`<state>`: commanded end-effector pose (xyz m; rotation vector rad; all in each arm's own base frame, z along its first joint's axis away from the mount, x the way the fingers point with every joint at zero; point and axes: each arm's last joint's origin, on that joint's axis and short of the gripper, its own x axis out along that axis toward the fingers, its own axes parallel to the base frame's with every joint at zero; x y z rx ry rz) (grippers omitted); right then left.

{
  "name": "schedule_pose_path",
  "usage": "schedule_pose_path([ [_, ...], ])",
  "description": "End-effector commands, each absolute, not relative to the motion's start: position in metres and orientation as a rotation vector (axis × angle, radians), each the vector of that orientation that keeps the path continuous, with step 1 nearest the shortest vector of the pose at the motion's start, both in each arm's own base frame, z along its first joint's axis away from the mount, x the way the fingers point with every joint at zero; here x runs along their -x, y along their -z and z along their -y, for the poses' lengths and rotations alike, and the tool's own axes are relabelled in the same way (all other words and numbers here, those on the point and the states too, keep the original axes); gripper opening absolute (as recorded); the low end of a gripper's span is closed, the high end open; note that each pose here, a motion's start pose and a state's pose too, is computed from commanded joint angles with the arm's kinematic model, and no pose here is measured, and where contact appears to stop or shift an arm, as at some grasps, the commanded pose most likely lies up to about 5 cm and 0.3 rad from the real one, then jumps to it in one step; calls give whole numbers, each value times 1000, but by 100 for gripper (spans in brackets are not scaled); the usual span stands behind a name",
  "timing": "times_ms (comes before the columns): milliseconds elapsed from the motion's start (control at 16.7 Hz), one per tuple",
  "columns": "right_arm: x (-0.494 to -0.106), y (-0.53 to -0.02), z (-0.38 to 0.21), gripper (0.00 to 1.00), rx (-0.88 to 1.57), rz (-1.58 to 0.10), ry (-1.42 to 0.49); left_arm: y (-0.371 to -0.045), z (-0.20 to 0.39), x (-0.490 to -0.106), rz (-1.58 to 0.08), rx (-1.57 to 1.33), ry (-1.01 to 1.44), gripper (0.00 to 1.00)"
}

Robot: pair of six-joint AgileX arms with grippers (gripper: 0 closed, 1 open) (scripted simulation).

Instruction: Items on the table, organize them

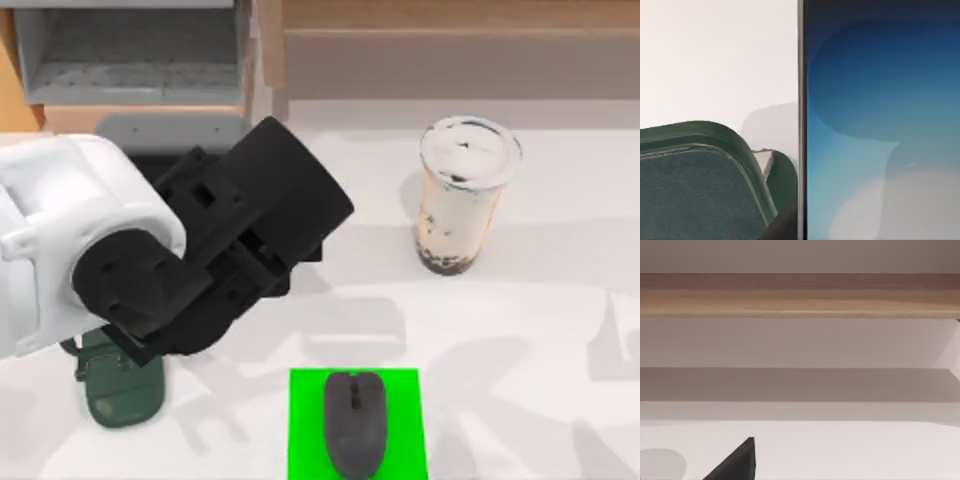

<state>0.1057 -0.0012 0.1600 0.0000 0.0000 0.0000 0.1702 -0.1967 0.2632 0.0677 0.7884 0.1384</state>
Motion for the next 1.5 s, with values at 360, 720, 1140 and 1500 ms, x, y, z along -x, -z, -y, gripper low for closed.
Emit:
schedule_pose_path([
  [360,-106,-160,1,100,0,0,0,-244,148,-115,-528,22,-218,0],
  [720,-106,-160,1,100,0,0,0,-233,133,-102,-453,50,-241,0],
  [1140,-106,-160,1,100,0,0,0,-230,132,-107,-461,43,-241,0],
  [1500,-106,-160,1,100,0,0,0,-223,126,-129,-450,60,-247,0],
])
